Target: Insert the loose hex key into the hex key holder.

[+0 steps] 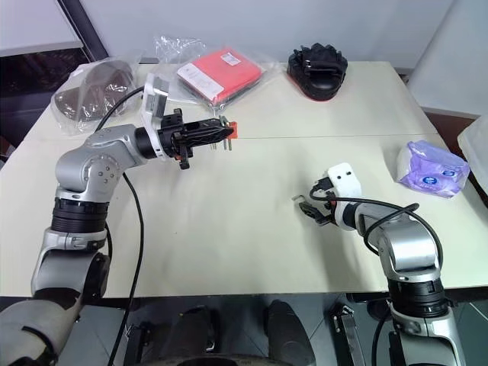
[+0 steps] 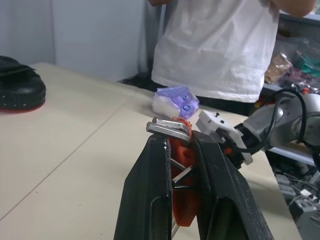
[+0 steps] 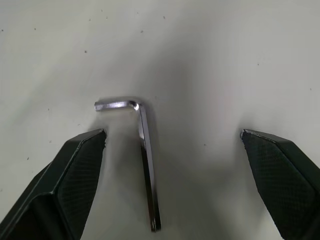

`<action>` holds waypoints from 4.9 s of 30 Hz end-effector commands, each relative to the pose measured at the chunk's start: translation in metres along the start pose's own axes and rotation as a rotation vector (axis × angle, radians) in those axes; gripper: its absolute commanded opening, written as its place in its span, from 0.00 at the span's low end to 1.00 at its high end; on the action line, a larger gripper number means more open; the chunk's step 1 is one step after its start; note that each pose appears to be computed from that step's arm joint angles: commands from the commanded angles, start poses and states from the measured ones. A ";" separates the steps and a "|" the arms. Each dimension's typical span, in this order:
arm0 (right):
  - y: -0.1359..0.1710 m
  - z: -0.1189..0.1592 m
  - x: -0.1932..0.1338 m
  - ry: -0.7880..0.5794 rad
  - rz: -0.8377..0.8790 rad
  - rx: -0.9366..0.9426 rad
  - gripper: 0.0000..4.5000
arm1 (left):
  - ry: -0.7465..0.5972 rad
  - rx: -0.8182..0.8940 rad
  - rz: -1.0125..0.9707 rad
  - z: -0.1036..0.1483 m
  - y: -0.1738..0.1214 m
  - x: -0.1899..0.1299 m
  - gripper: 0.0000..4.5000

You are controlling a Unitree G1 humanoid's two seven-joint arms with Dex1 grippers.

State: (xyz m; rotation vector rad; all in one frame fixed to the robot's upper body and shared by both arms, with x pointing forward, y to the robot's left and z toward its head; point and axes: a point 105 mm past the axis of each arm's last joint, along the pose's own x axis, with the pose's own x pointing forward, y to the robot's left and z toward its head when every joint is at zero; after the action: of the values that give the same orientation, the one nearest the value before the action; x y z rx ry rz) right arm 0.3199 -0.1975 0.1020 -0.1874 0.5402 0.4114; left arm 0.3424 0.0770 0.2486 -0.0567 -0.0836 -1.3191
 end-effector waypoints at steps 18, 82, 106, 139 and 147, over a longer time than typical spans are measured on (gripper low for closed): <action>0.003 0.004 0.011 0.001 0.007 -0.127 0.01 | -0.027 0.047 0.014 0.014 -0.003 -0.004 0.01; 0.118 0.221 -0.037 -1.335 0.059 -0.083 0.01 | -0.086 -0.030 0.013 0.034 0.015 0.018 0.01; 0.127 0.224 -0.040 -1.341 0.091 -0.100 0.01 | -0.073 -0.042 -0.006 0.030 0.010 0.019 0.01; 0.130 0.228 -0.045 -1.359 0.087 -0.113 0.01 | -0.079 -0.051 0.003 0.030 0.012 0.021 0.01; 0.125 0.228 -0.045 -1.359 0.070 -0.121 0.01 | -0.098 -0.064 0.011 0.033 0.013 0.020 0.01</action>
State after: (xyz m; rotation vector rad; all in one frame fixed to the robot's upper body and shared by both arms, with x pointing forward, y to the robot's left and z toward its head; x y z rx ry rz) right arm 0.3473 -0.0356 0.2900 0.0204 -0.7326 0.5354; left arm 0.3640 0.0654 0.2645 -0.1766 -0.0546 -1.2858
